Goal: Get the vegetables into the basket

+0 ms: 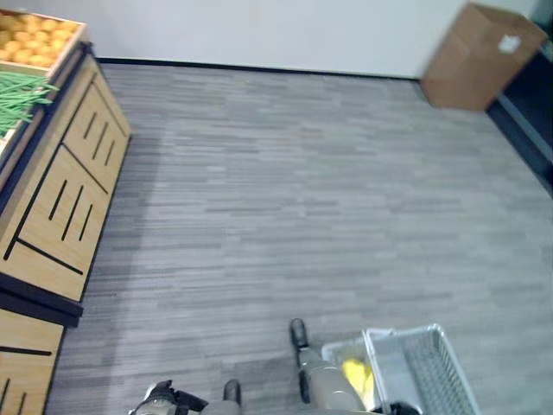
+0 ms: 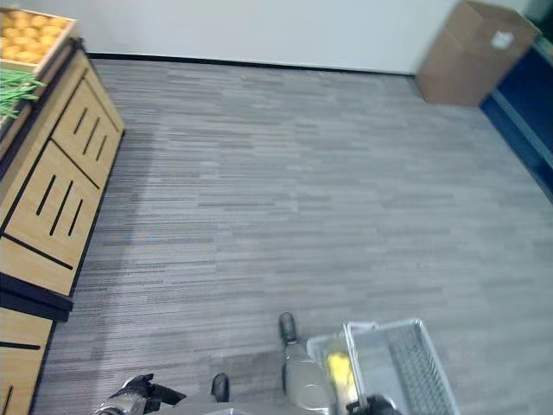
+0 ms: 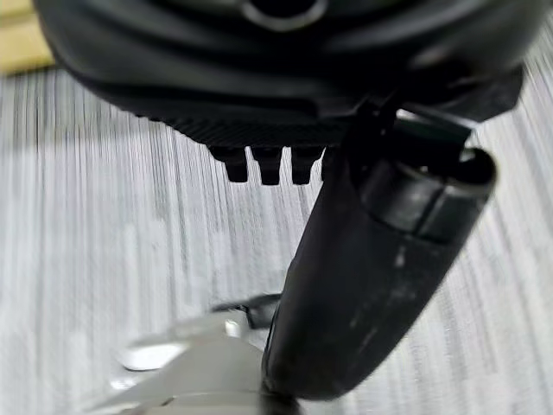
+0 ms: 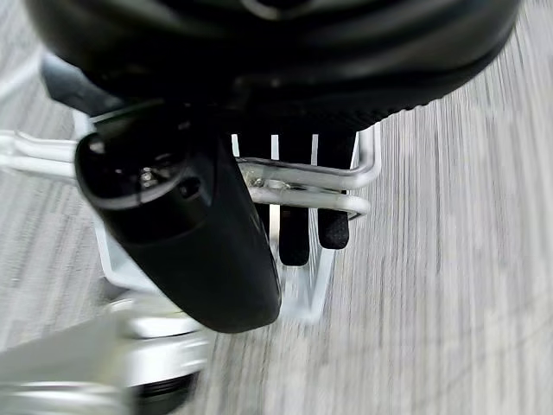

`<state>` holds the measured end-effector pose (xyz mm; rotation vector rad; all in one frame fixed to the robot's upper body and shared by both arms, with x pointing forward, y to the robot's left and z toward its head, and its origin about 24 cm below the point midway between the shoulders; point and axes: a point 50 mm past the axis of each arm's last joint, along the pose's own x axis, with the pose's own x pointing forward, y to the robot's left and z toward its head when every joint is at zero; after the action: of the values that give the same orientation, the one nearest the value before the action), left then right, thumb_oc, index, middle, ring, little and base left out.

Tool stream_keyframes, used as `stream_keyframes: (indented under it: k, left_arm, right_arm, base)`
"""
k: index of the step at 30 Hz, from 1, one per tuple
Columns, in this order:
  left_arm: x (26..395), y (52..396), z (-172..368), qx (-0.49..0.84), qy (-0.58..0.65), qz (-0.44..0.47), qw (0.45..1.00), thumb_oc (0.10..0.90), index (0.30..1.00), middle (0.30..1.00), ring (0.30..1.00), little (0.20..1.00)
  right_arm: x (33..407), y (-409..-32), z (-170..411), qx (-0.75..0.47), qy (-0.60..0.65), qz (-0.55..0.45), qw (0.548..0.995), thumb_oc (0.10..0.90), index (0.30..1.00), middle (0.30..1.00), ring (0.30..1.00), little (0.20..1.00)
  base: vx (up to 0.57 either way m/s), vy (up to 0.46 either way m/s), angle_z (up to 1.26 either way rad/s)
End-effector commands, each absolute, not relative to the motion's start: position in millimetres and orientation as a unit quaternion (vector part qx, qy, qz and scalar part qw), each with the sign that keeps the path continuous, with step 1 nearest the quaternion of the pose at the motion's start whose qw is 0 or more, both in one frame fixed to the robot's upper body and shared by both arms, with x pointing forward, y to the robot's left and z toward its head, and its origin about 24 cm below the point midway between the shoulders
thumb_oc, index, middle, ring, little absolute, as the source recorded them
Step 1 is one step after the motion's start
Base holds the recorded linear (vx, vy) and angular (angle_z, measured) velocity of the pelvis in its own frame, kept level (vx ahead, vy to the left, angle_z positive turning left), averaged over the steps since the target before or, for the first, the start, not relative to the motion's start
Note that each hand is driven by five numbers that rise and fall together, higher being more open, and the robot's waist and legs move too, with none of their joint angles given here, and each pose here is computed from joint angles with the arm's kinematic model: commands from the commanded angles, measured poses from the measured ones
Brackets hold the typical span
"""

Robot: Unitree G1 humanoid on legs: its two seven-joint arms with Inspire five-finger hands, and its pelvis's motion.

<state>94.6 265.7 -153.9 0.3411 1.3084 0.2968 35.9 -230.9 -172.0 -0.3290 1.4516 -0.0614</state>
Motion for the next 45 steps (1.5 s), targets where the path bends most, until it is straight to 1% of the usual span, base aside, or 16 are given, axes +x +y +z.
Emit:
stream_keyframes:
  k: [1,5,9,13,18,26,32,36,39,45]
  left_arm:
    - [93.8,265.5,-153.9,0.171,0.600,0.128,0.771,0.900,1.000,1.000,1.000,1.000]
    - [96.5,264.9,-153.6,0.184,0.601,0.113,0.770,0.900,1.000,1.000,1.000,1.000]
    - [98.2,258.2,-155.2,0.177,0.601,0.112,0.772,0.900,1.000,1.000,1.000,1.000]
    - [104.1,249.3,-156.2,0.159,0.594,0.120,0.779,0.900,1.000,1.000,1.000,1.000]
    - [110.5,244.6,-155.6,0.145,0.585,0.125,0.788,0.900,1.000,1.000,1.000,1.000]
    - [117.5,240.9,-154.4,0.139,0.574,0.118,0.799,0.900,1.000,1.000,1.000,1.000]
    - [126.0,230.5,-154.2,0.140,0.565,0.098,0.807,0.900,1.000,1.000,1.000,1.000]
    - [132.0,226.4,-153.2,0.164,0.561,0.071,0.808,0.900,1.000,1.000,1.000,1.000]
    - [123.7,231.0,-154.9,0.173,0.572,0.071,0.798,0.900,1.000,1.000,1.000,1.000]
    - [104.8,239.8,-158.4,0.188,0.598,0.073,0.776,0.900,1.000,1.000,1.000,1.000]
  right_arm:
    - [55.3,-260.5,-162.1,-0.193,0.638,-0.037,0.745,0.400,0.300,0.300,0.300,0.300]
    - [42.6,-267.8,-161.4,-0.194,0.652,-0.043,0.731,0.400,0.300,0.300,0.300,0.300]
    - [44.4,-272.7,-159.7,-0.196,0.650,-0.053,0.732,0.400,0.300,0.300,0.300,0.300]
    - [54.8,-275.0,-157.6,-0.202,0.638,-0.058,0.741,0.400,0.300,0.300,0.300,0.300]
    - [63.2,-273.9,-156.6,-0.206,0.628,-0.051,0.749,0.400,0.300,0.300,0.300,0.300]
    - [66.0,-271.1,-156.8,-0.211,0.623,-0.039,0.752,0.400,0.300,0.300,0.300,0.300]
    - [76.2,-278.8,-152.3,-0.223,0.613,-0.045,0.757,0.400,0.300,0.300,0.300,0.300]
    - [71.4,-281.7,-152.2,-0.216,0.619,-0.057,0.753,0.400,0.300,0.300,0.300,0.300]
    - [73.9,-276.4,-153.8,-0.218,0.620,-0.051,0.752,0.400,0.300,0.300,0.300,0.300]
    - [77.7,-267.8,-156.3,-0.229,0.621,-0.030,0.749,0.400,0.300,0.300,0.300,0.300]
  base:
    - [0.24,-0.087,0.66]
    - [0.19,-0.128,1.07]
    - [0.16,-0.196,0.64]
    - [0.13,-0.200,1.22]
    - [0.09,-0.150,0.24]
    - [0.04,-0.071,0.51]
    - [-0.05,-0.041,1.41]
    - [-0.10,0.004,1.21]
    - [-0.06,0.060,0.96]
    - [-0.04,0.055,0.09]
